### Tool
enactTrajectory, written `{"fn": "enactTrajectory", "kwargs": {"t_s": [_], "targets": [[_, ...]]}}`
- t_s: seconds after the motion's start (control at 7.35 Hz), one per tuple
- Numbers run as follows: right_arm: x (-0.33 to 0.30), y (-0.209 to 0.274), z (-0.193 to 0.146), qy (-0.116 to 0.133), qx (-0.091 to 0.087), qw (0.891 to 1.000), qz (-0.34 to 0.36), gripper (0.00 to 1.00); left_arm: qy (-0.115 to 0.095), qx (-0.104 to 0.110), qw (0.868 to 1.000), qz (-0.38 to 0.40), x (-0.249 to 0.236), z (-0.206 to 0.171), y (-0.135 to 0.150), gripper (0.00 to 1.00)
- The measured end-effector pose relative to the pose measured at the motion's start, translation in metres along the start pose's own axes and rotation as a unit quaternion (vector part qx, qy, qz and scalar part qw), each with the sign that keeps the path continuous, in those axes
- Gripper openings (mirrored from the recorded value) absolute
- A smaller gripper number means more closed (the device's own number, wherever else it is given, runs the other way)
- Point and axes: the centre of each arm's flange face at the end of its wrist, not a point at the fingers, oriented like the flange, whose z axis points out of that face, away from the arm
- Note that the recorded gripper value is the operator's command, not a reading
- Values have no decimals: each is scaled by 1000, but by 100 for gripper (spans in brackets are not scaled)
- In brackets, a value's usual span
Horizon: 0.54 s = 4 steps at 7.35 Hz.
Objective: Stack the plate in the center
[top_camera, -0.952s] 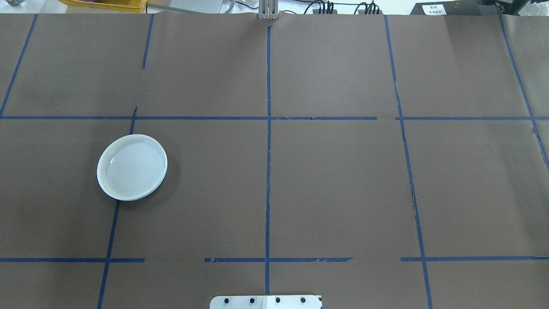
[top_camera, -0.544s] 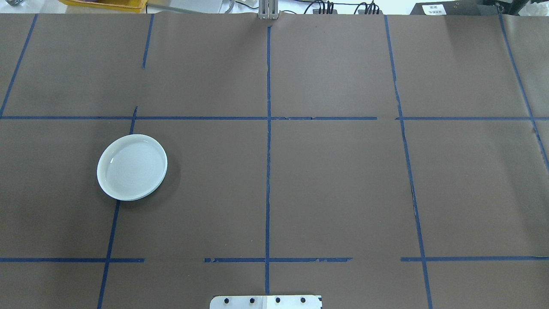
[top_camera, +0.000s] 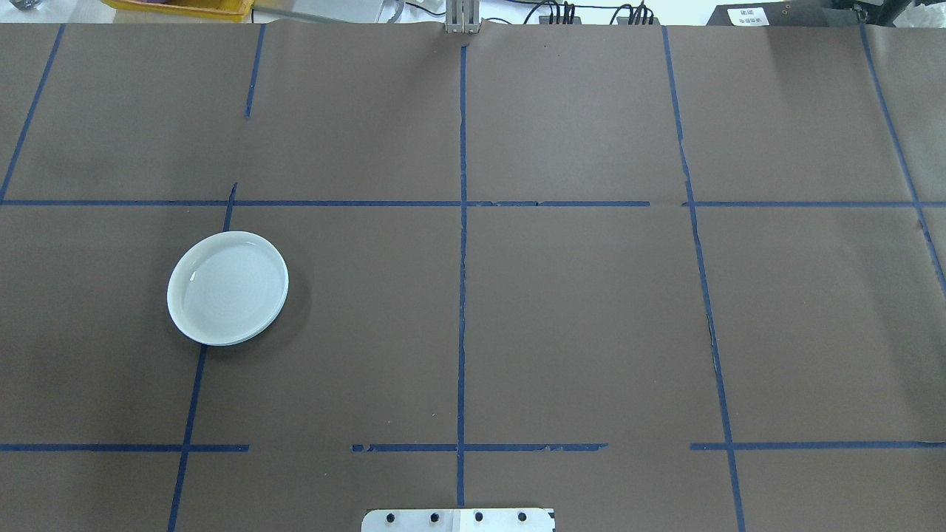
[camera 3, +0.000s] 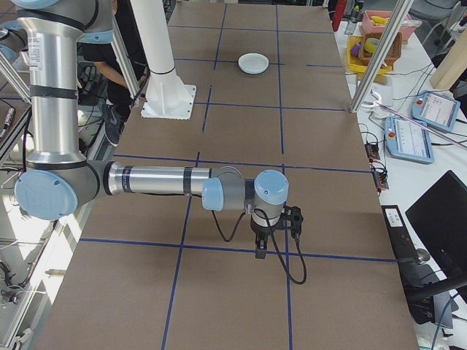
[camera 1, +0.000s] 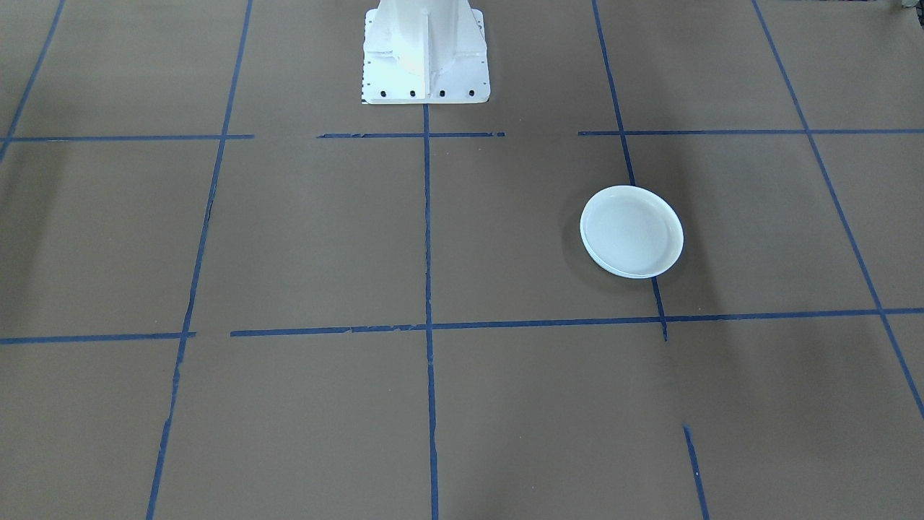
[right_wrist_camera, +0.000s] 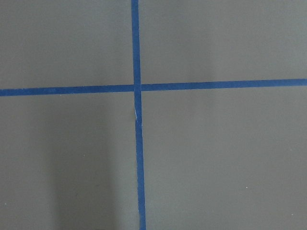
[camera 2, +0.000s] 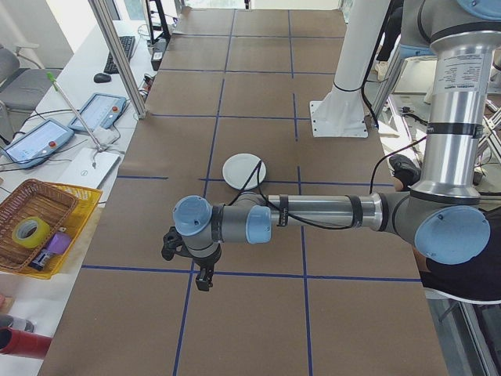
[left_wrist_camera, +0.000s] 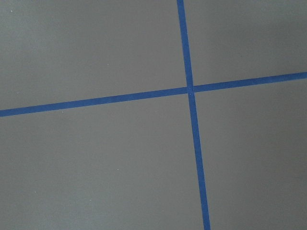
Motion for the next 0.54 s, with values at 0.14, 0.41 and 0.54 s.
{"fn": "enactTrajectory", "kwargs": {"t_s": [0.14,0.41,0.54], "targets": [[0,0,0,0,0,1000,0,100,0,0,1000,0,0,0,0,100],[0,0,0,0,0,1000,0,100,0,1,1000,1,1,-1,-2,100],[0,0,0,0,0,1000,0,100,0,1,1000,1,1,-1,-2,100]]}}
